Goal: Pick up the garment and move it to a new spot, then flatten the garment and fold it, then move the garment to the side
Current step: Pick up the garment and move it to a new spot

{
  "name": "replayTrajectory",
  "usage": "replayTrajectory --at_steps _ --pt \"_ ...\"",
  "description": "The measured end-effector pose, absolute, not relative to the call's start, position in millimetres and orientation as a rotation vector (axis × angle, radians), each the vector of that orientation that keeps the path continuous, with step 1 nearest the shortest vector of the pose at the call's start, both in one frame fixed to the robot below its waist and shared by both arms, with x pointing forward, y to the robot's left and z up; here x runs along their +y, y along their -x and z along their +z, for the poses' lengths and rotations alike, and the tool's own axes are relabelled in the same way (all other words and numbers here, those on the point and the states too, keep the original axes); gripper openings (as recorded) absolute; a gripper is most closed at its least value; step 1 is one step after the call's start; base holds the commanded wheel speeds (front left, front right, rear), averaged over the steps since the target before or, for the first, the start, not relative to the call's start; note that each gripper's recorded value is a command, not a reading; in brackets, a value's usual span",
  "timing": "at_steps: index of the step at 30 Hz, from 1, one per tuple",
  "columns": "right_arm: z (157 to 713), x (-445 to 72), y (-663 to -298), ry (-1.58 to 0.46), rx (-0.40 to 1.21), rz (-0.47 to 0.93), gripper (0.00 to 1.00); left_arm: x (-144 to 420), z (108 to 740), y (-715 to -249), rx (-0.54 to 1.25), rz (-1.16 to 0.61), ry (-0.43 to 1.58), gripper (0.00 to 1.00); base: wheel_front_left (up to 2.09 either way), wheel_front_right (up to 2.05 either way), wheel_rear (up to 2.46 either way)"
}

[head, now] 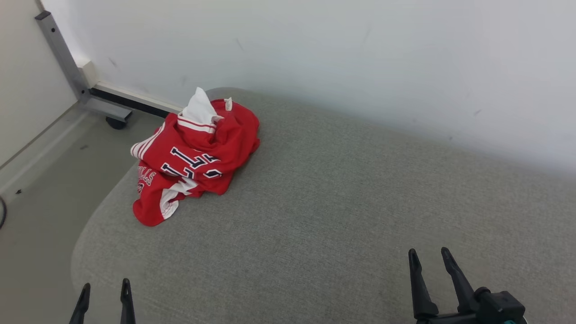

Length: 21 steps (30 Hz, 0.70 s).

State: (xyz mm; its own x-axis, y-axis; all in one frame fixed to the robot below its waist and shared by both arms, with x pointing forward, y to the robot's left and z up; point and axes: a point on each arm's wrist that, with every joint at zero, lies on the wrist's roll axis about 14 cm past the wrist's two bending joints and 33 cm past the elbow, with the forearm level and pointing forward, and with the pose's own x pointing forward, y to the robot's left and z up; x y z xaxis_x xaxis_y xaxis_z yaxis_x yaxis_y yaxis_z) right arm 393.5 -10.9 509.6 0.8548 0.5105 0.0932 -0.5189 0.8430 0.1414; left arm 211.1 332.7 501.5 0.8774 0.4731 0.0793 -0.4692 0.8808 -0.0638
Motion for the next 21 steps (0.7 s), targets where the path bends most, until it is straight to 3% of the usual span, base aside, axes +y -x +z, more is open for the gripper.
replayTrajectory --at_steps 8,21 --pt "508.5 16.7 -396.3 -0.167 -0.045 0.617 1.00 352.7 502.2 -187.4 -0.095 0.596 0.041 1.00 0.00 0.00 0.00" --pt "506.5 11.1 -401.7 -0.157 -0.047 0.599 1.00 361.2 509.9 -202.2 -0.111 0.607 0.030 1.00 0.00 0.00 0.00"
